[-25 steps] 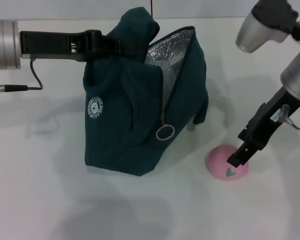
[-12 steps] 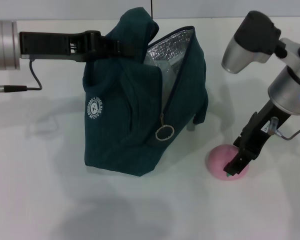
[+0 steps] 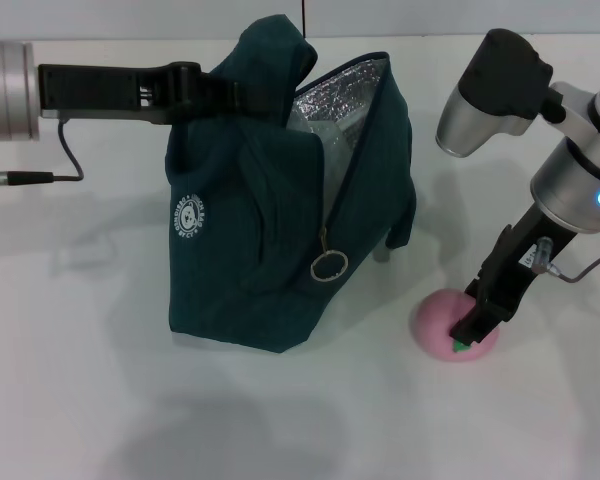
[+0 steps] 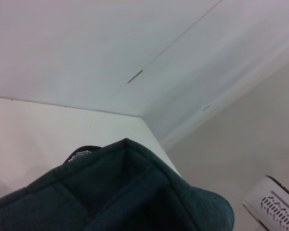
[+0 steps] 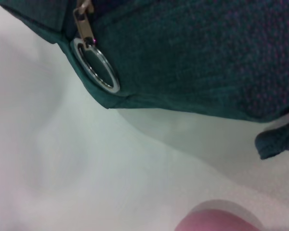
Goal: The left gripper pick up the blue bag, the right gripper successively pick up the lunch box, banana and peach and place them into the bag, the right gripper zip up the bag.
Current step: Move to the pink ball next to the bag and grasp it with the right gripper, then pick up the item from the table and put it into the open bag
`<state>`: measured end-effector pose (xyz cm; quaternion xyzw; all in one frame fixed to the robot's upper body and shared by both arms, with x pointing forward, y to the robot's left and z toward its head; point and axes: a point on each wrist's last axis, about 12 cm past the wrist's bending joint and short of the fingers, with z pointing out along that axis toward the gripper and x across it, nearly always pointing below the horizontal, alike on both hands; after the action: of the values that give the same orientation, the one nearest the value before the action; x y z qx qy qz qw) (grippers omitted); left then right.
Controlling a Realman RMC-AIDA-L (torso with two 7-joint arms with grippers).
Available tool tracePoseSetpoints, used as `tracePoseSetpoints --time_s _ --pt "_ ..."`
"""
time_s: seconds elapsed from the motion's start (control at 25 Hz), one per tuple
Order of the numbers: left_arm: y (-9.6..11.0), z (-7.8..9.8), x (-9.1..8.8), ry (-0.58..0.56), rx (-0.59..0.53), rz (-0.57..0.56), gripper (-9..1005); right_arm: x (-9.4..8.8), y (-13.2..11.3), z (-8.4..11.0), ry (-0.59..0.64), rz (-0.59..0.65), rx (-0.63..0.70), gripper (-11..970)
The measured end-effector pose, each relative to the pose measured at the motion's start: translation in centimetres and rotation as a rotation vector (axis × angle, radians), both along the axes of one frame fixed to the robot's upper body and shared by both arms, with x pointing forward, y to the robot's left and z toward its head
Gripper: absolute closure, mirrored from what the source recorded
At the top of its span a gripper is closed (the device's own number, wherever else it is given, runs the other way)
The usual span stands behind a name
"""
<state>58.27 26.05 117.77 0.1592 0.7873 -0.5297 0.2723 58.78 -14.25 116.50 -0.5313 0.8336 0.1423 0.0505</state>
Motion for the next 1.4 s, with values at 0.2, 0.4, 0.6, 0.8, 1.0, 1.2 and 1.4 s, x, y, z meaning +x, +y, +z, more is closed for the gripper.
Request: tracePoseSetpoints --time_s 0.2,0.4,0.6,0.8,1.0,1.2,1.4 --pt "0.0 0.0 0.0 -0.001 0.001 -0.003 960 0.0 -0.2 -0.1 0.005 -0.009 0.003 380" --pt "0.0 0.0 0.0 -0.001 0.0 -0.003 960 -0.1 -0.2 0.0 0.008 -0.006 0.005 597" --pt "0.0 0.0 0.0 -0.001 -0.001 -0.003 960 -0.1 -0.4 0.5 0.024 -0.012 0.021 697" --pt "0.2 -0.1 -0.2 0.002 -0.004 0.002 960 -0.2 -1.9 2.1 0.056 -0.051 0.095 778" --pt "0.2 -0.2 -0.2 0.004 -0.006 0.003 960 -0.4 -5.4 4.4 0.083 -0.118 0.243 828" --pt "0.2 -0.2 -0.3 0.005 -0.007 0.002 960 -0.5 -8.9 6.8 0.095 -0.179 0.455 868" --pt "0.2 -0.2 -0.3 0.004 -0.008 0.001 960 -0.4 -10.4 8.8 0.054 -0.189 0.614 901"
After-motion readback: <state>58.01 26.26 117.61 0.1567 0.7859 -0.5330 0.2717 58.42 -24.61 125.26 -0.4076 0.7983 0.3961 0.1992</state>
